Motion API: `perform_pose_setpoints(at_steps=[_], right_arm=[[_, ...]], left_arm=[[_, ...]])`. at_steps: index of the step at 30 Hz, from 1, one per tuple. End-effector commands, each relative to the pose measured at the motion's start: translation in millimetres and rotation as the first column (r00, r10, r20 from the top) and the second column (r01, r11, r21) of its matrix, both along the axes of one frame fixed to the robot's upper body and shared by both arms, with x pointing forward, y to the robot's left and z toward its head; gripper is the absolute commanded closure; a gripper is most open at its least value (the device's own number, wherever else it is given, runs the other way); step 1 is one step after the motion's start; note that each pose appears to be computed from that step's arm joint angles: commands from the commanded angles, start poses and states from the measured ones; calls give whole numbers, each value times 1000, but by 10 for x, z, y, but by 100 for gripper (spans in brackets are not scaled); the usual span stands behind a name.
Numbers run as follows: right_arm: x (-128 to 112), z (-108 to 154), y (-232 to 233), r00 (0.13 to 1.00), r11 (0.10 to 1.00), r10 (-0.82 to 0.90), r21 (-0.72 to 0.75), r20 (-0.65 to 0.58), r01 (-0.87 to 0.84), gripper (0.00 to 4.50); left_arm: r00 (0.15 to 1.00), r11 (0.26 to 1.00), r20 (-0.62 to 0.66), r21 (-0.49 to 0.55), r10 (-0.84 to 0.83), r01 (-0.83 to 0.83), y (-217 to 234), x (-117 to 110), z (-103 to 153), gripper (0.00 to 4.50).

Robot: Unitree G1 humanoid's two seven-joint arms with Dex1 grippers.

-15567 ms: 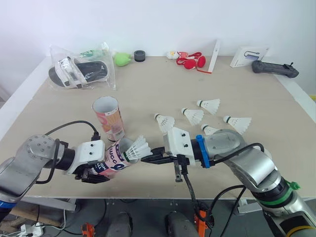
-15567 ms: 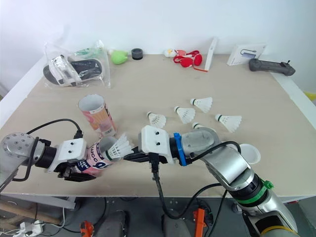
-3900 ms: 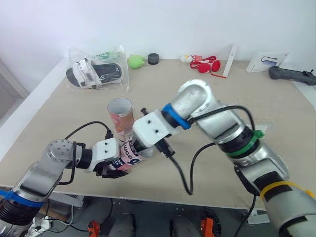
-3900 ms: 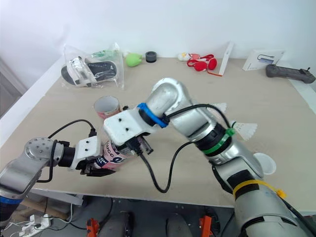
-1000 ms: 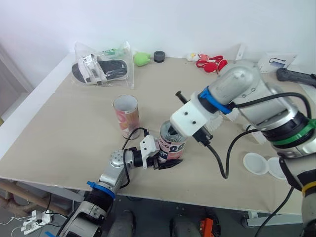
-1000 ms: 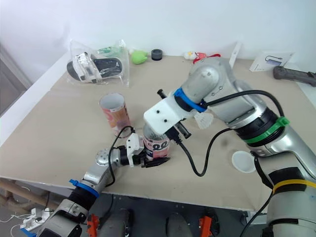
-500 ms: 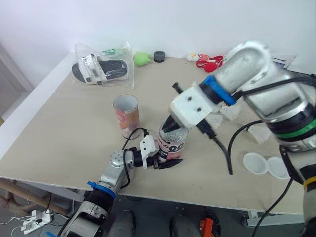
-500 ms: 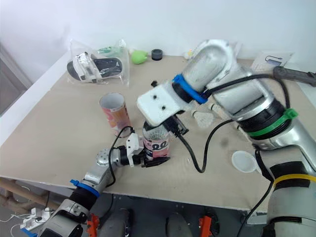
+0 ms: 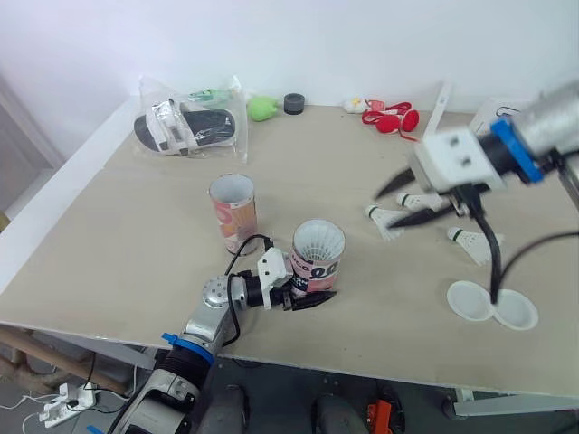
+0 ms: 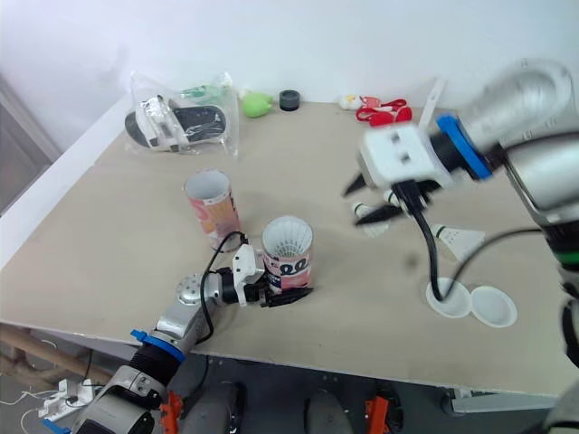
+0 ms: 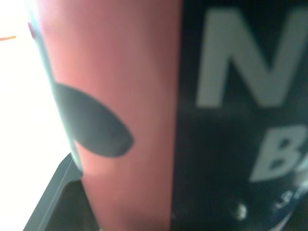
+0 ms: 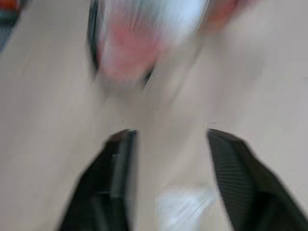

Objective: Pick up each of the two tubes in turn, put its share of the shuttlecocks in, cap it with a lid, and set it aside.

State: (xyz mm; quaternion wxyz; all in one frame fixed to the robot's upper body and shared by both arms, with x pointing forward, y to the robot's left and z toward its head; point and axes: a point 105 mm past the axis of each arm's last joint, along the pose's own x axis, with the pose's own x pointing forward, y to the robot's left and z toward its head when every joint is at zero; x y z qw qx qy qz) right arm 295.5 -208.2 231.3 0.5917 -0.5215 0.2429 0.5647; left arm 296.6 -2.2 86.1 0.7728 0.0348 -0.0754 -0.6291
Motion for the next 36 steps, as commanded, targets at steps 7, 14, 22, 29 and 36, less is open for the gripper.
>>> perform_pose_setpoints(at_steps=[7, 14, 22, 29, 36], right_arm=[[28, -441, -649, 980, 969, -197, -162, -39, 188, 4], [225, -652, -834, 963, 948, -268, -186, -32, 258, 4], [330, -850, -1030, 947, 922, -316, -252, -52, 294, 4], [275, -943, -1027, 937, 927, -321, -248, -141, 281, 304], [250, -935, -942, 936, 942, -303, -205, -177, 266, 447]], left_arm=[[996, 998, -88, 56, 16, -11, 35, -26, -255, 142], [996, 998, -87, 59, 10, -5, 23, -30, -257, 142], [996, 998, -88, 56, 21, -16, 30, -28, -260, 142], [996, 998, -86, 54, 29, -25, 38, -30, -262, 142], [996, 998, -83, 54, 28, -23, 36, -29, -258, 142]])
